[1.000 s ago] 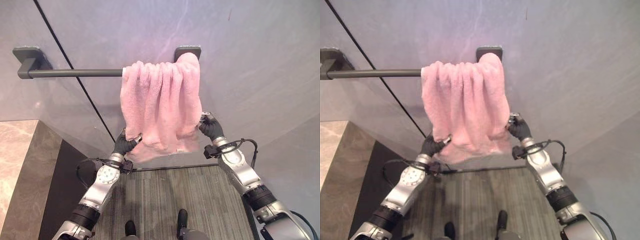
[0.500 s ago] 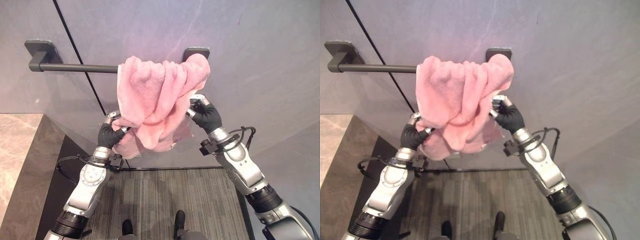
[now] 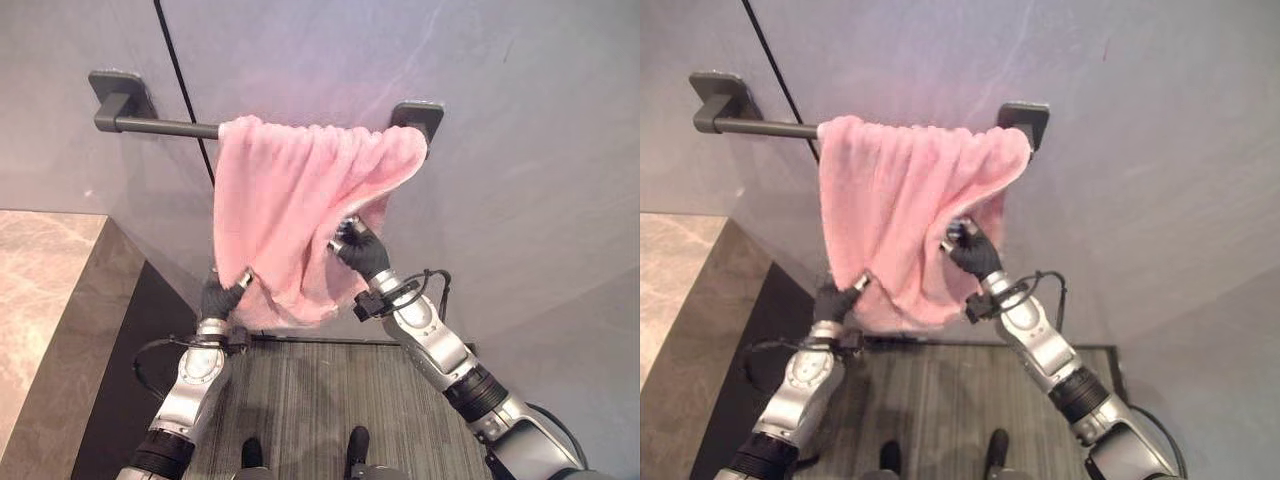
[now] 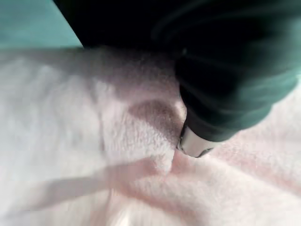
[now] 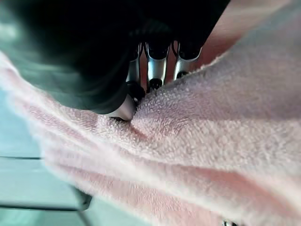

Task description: Put brush and paste in cup on sink, flatten towel.

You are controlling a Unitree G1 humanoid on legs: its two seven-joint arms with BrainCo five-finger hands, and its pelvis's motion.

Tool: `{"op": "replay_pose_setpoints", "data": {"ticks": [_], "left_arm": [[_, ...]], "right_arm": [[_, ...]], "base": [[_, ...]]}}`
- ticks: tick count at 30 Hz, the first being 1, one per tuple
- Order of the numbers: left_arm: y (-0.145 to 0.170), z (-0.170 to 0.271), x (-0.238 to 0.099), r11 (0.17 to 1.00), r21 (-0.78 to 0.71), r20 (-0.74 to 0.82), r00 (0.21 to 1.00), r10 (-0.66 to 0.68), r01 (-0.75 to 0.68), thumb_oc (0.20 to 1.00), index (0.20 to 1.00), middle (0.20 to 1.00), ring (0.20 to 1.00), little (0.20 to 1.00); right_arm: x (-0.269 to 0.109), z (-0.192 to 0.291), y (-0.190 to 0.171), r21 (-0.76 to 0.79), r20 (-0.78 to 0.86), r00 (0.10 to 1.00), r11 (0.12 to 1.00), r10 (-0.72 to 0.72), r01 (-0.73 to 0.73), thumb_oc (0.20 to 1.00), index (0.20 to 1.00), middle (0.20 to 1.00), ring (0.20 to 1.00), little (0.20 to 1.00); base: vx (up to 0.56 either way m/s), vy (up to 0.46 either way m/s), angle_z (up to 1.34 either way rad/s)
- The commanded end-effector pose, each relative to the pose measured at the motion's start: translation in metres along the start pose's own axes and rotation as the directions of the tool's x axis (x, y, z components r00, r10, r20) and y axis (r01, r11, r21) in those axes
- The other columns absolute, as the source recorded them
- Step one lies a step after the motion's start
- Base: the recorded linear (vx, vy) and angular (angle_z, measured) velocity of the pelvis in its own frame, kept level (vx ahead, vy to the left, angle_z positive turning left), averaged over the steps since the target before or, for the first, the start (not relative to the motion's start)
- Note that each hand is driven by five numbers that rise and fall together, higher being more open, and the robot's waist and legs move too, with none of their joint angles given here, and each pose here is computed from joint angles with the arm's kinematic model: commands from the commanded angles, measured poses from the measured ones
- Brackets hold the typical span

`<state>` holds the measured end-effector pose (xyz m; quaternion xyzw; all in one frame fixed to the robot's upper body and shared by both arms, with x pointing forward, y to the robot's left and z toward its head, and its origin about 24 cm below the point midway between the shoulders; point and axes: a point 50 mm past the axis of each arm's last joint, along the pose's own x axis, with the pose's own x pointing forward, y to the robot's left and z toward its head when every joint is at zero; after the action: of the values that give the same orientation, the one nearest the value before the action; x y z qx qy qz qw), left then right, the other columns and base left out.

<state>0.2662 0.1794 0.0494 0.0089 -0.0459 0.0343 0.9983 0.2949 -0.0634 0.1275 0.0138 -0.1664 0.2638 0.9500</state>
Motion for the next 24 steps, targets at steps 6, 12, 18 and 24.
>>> {"op": "replay_pose_setpoints", "data": {"ticks": [6,12,18,24], "left_arm": [[0.003,0.106,0.002,0.995,-0.096,0.487,0.873,0.016,0.035,0.200,0.200,0.200,0.200,0.200],[0.014,0.151,-0.020,0.989,-0.150,0.681,0.726,0.102,0.002,0.200,0.200,0.200,0.200,0.200],[0.024,0.153,-0.026,0.986,-0.142,0.703,0.692,0.164,-0.089,0.200,0.200,0.200,0.200,0.200],[0.032,0.118,-0.019,0.978,-0.116,0.565,0.799,0.206,-0.171,0.200,0.200,0.200,0.200,0.200]], "right_arm": [[0.006,0.101,0.014,-0.026,0.467,0.879,0.995,0.094,-0.092,0.200,0.200,0.200,0.200,0.200],[-0.007,0.141,0.031,-0.037,0.629,0.755,0.978,0.182,-0.205,0.200,0.200,0.200,0.200,0.200],[-0.005,0.137,0.033,-0.060,0.601,0.772,0.975,0.207,-0.215,0.200,0.200,0.200,0.200,0.200],[0.001,0.097,0.024,0.002,0.438,0.887,0.986,0.147,-0.165,0.200,0.200,0.200,0.200,0.200]], "base": [[0.00,0.000,0.00],[0.00,0.000,0.00],[0.00,0.000,0.00],[0.00,0.000,0.00]]}}
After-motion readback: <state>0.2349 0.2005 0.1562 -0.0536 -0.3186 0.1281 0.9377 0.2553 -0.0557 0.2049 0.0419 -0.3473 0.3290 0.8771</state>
